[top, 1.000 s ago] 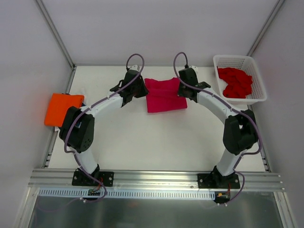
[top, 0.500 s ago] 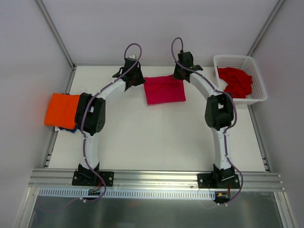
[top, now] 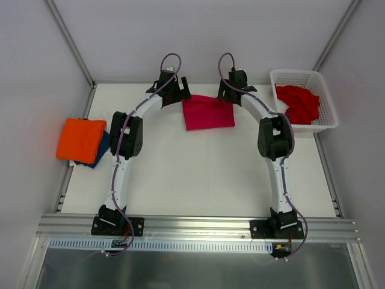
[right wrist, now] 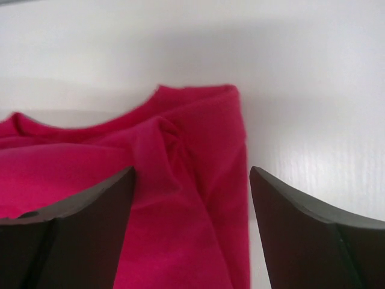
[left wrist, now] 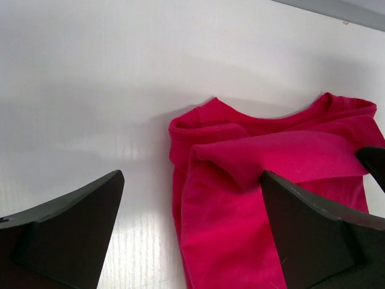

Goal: Fold and stack the t-shirts
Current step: Fold the tshirt

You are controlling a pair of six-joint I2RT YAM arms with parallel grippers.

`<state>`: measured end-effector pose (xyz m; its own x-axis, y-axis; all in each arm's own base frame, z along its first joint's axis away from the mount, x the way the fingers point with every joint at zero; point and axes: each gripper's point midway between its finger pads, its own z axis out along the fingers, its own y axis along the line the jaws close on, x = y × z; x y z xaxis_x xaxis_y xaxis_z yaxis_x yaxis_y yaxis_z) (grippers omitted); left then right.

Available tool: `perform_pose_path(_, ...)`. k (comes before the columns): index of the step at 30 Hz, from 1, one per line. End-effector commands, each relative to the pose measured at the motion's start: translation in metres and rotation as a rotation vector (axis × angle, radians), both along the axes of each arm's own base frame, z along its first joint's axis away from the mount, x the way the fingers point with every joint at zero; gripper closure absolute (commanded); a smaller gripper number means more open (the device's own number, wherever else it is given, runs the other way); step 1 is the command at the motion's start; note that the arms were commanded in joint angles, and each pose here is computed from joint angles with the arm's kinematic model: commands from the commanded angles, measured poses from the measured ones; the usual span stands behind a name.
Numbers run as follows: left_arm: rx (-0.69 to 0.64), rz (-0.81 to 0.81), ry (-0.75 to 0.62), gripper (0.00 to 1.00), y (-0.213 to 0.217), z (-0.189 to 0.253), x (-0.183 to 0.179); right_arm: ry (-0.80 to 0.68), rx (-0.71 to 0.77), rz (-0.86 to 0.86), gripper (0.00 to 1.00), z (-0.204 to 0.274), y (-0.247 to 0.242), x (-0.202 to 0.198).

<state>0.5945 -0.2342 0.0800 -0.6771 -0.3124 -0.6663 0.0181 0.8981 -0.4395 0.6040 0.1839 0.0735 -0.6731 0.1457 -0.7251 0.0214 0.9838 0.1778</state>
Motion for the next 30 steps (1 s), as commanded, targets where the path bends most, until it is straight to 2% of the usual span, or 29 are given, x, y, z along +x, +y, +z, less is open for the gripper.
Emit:
perform_pose_path(1,0.005,-0.064,-0.095,0.01,-0.009,0.04,0.009,-0.162,-0.026,-0.001,0.2,0.072,-0.009,0.001)
perform_pose_path(3,0.011,-0.06,-0.122,0.01,-0.01,0.056,0.004,-0.179,-0.069,0.014,0.2,0.078,-0.014,-0.008)
perform_pose_path(5,0.006,-0.068,-0.161,0.01,-0.014,0.079,-0.002,-0.241,-0.069,0.016,0.21,0.108,-0.012,-0.017)
perform_pose_path(6,0.012,-0.078,-0.152,0.01,-0.018,0.076,-0.009,-0.22,-0.079,0.021,0.21,0.098,-0.013,-0.028)
perform_pose_path(7,0.012,-0.076,-0.168,0.01,-0.02,0.088,-0.014,-0.288,-0.062,0.022,0.21,0.124,-0.009,-0.033)
perform_pose_path(8,0.009,-0.08,-0.174,0.01,-0.022,0.093,-0.019,-0.301,-0.064,0.027,0.21,0.127,-0.007,-0.04)
perform_pose_path(9,0.019,-0.082,-0.151,0.01,-0.022,0.083,-0.027,-0.312,-0.071,0.034,0.21,0.13,-0.006,-0.047)
perform_pose_path(10,0.014,-0.096,-0.169,0.01,-0.031,0.096,-0.037,-0.292,-0.083,0.045,0.21,0.12,-0.003,-0.058)
perform_pose_path(11,0.022,-0.084,-0.185,0.01,-0.031,0.1,-0.04,-0.316,-0.076,0.046,0.21,0.133,-0.002,-0.066)
perform_pose_path(12,0.033,-0.096,-0.166,0.01,-0.033,0.088,-0.052,-0.317,-0.076,0.049,0.21,0.134,0.0,-0.072)
perform_pose_path(13,0.033,-0.103,-0.208,0.01,-0.04,0.106,-0.063,-0.297,-0.086,0.064,0.21,0.123,0.004,-0.083)
perform_pose_path(15,0.042,-0.108,-0.243,0.01,-0.045,0.106,-0.076,-0.308,-0.081,0.072,0.21,0.13,0.006,-0.095)
perform_pose_path(17,0.025,-0.144,-0.27,0.05,-0.058,0.119,-0.091,-0.286,-0.08,0.079,0.22,0.12,0.009,-0.104)
perform_pose_path(18,0.017,-0.164,-0.269,0.12,-0.064,0.12,-0.094,-0.278,-0.076,0.077,0.25,0.117,0.01,-0.104)
perform_pose_path(19,0.013,-0.179,-0.255,0.52,-0.068,0.114,-0.095,-0.249,-0.068,0.094,0.39,0.109,0.014,-0.107)
perform_pose_path(20,0.006,-0.18,-0.235,0.74,-0.071,0.107,-0.094,-0.247,-0.062,0.099,0.54,0.113,0.017,-0.103)
perform_pose_path(21,0.001,-0.176,-0.238,0.93,-0.073,0.111,-0.088,-0.192,-0.074,0.103,0.81,0.093,0.02,-0.101)
perform_pose_path(22,0.03,-0.178,-0.164,1.0,-0.073,0.085,-0.089,-0.137,-0.085,0.1,0.99,0.082,0.019,-0.103)
perform_pose_path(23,0.012,-0.188,-0.154,1.0,-0.08,0.085,-0.086,-0.142,-0.068,0.109,0.99,0.089,0.026,-0.096)
perform_pose_path(25,0.005,-0.209,-0.097,1.0,-0.087,0.06,-0.084,-0.072,-0.069,0.14,0.99,0.061,0.035,-0.093)
perform_pose_path(30,-0.018,-0.228,-0.024,1.0,-0.101,0.02,-0.075,0.012,-0.036,0.16,1.0,0.033,0.052,-0.082)
